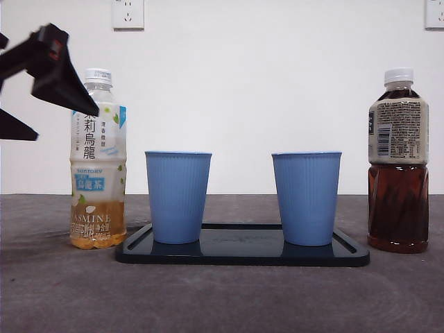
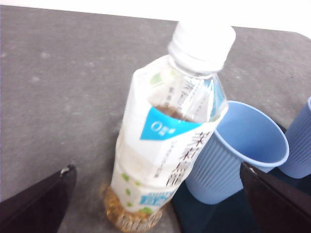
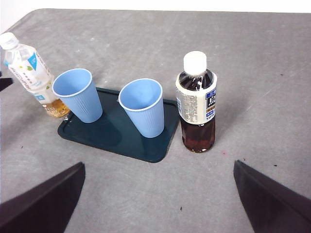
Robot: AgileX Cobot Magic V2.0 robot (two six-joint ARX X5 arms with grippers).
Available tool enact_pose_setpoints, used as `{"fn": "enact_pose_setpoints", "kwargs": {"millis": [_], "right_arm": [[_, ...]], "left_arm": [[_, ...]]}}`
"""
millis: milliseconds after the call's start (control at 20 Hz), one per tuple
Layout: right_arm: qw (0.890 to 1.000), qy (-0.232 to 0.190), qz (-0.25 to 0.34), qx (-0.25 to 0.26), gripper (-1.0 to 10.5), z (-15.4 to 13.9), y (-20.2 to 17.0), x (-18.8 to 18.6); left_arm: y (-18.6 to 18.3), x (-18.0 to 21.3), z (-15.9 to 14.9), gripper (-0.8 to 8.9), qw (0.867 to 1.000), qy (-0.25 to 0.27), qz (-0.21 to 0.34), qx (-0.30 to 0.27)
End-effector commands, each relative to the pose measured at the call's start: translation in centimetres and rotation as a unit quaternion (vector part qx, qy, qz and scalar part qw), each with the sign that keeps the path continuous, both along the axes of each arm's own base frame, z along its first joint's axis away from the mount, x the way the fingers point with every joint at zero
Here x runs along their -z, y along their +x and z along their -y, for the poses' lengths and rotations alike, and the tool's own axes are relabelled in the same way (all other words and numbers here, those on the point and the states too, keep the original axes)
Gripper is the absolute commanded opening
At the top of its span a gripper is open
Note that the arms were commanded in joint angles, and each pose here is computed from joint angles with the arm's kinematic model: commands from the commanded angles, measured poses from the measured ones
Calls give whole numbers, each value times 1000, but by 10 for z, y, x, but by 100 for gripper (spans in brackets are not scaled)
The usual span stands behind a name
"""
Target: Pour the drink into the cup
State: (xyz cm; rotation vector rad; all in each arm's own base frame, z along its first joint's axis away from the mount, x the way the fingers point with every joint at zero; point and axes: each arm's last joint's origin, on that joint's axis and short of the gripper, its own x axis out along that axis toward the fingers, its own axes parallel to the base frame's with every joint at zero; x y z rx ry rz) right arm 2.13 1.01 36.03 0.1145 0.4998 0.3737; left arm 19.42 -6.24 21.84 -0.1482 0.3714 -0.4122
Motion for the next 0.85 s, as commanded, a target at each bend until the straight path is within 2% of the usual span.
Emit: {"fn": "enact_pose_setpoints", "kwargs": {"millis": [50,600,850], "right_arm": [[1000,0,14,-3,487,0,-1,-5],[1000,-5,15,8,487,1,-1,-5],[1000,-4,15,8,487,1,-1,-5]], "left_arm": [[7,6,6,560,1000,3,3,9],[35,32,19,559,998,41,34,32],[43,37,21,558,997,40,54,33]]}}
